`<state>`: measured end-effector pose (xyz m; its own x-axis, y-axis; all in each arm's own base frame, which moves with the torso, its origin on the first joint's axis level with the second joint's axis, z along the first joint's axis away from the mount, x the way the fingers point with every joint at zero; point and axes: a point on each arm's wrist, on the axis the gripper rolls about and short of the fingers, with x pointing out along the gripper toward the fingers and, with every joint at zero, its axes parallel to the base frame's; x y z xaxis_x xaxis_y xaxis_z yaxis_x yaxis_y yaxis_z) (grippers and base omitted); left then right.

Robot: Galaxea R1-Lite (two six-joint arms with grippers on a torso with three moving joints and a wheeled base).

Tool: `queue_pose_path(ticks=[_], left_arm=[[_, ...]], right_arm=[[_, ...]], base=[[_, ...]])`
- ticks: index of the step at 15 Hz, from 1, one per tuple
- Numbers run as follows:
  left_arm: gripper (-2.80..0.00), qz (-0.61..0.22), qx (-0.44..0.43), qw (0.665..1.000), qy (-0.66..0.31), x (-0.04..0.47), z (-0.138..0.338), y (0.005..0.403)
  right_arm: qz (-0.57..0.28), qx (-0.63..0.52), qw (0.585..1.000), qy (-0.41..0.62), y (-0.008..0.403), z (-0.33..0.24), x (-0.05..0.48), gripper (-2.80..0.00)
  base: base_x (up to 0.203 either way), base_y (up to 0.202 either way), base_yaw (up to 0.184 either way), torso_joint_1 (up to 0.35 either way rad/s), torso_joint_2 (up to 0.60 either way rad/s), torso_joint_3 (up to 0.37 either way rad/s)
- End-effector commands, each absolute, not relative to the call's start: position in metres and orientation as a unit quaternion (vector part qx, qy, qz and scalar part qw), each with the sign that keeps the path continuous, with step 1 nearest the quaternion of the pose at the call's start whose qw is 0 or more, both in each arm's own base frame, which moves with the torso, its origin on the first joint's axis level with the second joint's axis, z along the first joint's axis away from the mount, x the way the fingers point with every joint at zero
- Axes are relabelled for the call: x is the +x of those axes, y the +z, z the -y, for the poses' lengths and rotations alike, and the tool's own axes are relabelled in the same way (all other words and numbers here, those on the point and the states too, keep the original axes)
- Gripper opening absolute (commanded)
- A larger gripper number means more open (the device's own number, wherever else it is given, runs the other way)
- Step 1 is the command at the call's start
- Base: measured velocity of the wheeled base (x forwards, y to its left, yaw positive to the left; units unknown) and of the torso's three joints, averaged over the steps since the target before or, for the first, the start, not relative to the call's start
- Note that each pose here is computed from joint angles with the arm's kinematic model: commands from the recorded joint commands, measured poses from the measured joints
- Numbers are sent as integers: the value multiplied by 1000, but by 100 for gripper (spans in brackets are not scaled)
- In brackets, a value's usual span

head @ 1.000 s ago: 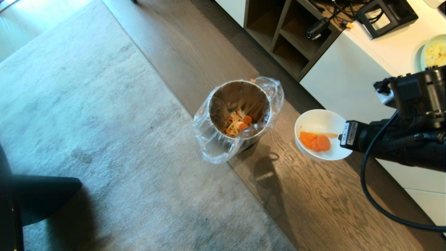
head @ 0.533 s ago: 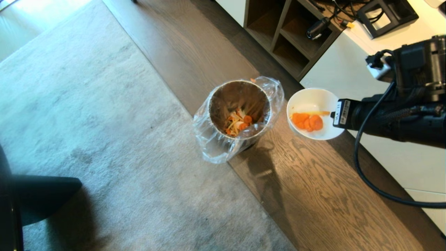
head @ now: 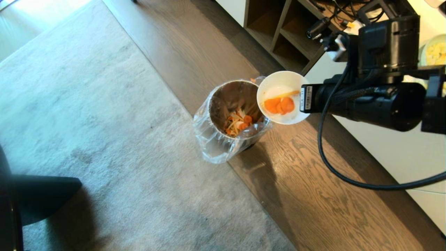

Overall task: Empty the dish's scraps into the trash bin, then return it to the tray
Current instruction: Move the bowl over the trash can, then pour the leftover food from the bowl into the trash can

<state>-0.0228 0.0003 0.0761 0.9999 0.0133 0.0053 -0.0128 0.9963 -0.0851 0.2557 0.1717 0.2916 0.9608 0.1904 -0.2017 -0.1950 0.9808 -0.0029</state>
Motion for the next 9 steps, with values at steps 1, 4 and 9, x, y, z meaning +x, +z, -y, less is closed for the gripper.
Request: queue_pose_path(ticks=[1, 4, 9], left_arm=[[-280, 3, -43, 999, 7, -23, 0, 76], [-280, 3, -43, 999, 7, -23, 0, 76], [-280, 3, -43, 999, 7, -23, 0, 76]], right_arm=[[-75, -68, 988, 117, 279, -192, 267, -280], [-1, -139, 983, 119, 274, -207, 285, -280], [106, -237, 961, 94, 256, -220, 302, -280]], base=[[0, 0, 0, 0, 0, 0], [0, 0, 0, 0, 0, 0], [0, 0, 0, 0, 0, 0]])
